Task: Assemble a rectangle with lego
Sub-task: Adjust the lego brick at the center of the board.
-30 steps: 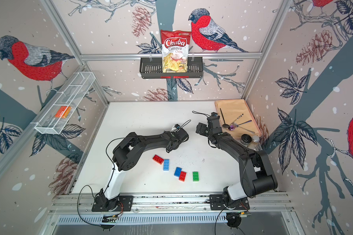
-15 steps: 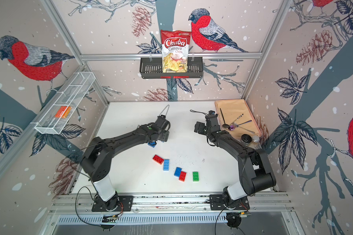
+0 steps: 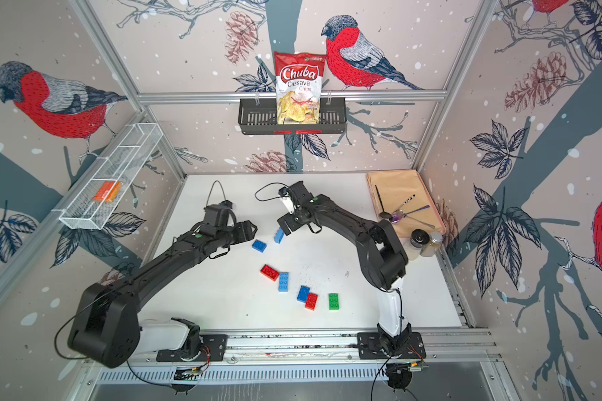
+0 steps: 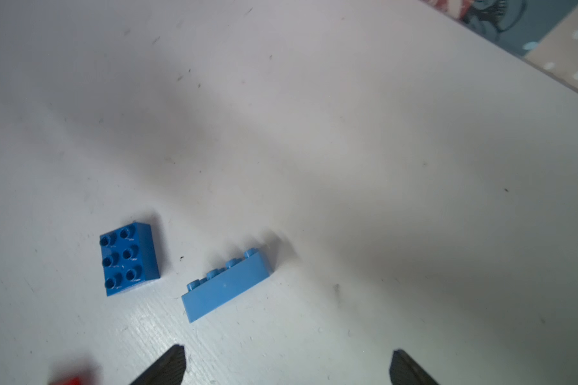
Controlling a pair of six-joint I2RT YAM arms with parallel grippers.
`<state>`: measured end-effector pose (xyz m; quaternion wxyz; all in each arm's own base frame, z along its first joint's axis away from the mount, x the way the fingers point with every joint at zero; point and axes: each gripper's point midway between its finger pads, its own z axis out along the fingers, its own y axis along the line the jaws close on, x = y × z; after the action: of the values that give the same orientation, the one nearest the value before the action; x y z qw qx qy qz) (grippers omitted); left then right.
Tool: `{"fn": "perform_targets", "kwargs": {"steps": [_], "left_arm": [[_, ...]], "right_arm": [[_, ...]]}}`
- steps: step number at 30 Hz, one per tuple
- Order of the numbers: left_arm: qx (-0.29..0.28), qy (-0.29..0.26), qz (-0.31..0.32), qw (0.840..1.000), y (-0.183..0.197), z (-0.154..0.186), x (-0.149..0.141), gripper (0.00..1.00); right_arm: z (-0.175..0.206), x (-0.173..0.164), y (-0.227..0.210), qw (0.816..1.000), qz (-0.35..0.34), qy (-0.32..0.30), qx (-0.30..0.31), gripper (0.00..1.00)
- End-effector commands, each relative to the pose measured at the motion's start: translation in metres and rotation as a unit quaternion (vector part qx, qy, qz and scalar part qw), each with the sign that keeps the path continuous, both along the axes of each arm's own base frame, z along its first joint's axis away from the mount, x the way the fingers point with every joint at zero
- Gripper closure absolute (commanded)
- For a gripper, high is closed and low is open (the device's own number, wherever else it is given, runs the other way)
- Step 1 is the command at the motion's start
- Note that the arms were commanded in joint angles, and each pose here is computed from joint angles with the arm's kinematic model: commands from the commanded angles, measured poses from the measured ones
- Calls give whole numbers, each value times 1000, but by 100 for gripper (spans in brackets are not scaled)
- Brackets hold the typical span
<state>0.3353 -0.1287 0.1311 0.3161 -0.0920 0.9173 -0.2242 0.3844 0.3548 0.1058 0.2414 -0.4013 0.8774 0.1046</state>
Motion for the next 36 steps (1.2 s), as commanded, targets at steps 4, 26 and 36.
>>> {"fn": "perform_targets", "kwargs": {"steps": [4,26,36], "left_arm": [[-47,-48,41,997,31,19,-10,22],[-43,-46,25,998,28,15,-15,22],[-34,-39,26,998,30,11,-15,22]], "right_arm": [[-27,-15,-6,982,136,41,-124,1],[-68,-17,38,973,184,41,-130,0],[-71,-11,51,977,175,40,-112,15]]}}
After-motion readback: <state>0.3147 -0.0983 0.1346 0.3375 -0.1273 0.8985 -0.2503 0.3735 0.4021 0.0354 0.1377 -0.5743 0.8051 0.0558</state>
